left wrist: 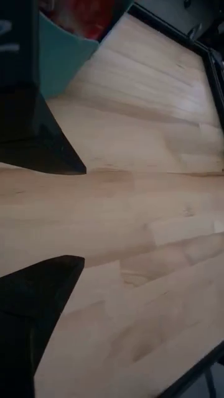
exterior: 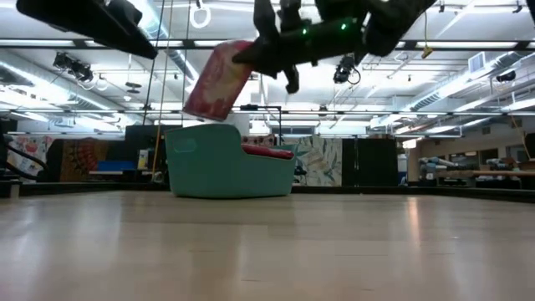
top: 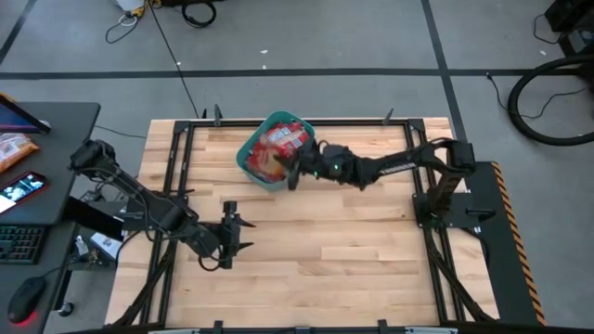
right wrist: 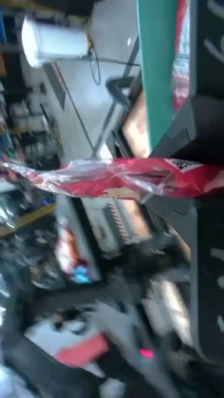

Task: Sort popcorn bags into baskets
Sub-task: Put the red popcorn bag into the blue bin

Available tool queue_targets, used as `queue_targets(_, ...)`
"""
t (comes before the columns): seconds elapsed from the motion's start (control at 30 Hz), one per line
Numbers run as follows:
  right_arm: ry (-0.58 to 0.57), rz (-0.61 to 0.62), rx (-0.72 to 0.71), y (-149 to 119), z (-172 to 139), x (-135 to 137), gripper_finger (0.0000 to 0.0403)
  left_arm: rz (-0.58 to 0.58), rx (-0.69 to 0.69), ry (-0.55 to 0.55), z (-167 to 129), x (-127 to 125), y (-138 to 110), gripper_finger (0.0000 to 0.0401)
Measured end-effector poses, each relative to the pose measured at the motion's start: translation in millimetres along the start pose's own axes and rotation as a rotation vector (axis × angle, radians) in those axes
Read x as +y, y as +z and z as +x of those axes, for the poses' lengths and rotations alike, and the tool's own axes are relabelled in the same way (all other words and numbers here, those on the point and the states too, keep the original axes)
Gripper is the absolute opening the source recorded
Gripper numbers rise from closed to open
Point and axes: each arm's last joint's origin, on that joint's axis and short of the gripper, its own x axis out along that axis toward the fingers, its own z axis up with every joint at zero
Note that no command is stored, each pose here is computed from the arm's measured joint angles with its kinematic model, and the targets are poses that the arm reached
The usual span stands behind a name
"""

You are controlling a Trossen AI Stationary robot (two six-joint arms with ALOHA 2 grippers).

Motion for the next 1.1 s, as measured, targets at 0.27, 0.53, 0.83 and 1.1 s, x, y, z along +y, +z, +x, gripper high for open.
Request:
queue_targets(0.27, -0.133, 0.192, -0.075, -3.5, 18.6, -60.2, 0.0043, -0.048, -0.083, -0.05, -6.1, -0.3, -18.5, 0.0228)
queue_targets(0.53, -0.2, 0.323, -0.05, -9.9, 25.5, -114.7, 0.0055, -0.082, -0.109, -0.068, -7.6, -2.0, -20.8, 0.0228)
queue_targets(0.83, -0.24, 0.29, -0.015, -11.1, 24.2, -122.7, 0.0172, -0.089, -0.124, -0.071, -7.8, -2.2, -19.1, 0.0228)
queue_targets(1.1, -0.244, 0.196, 0.015, -17.3, 25.1, -108.0, 0.0262, -0.096, -0.123, -0.071, -7.7, -2.2, -19.2, 0.0228)
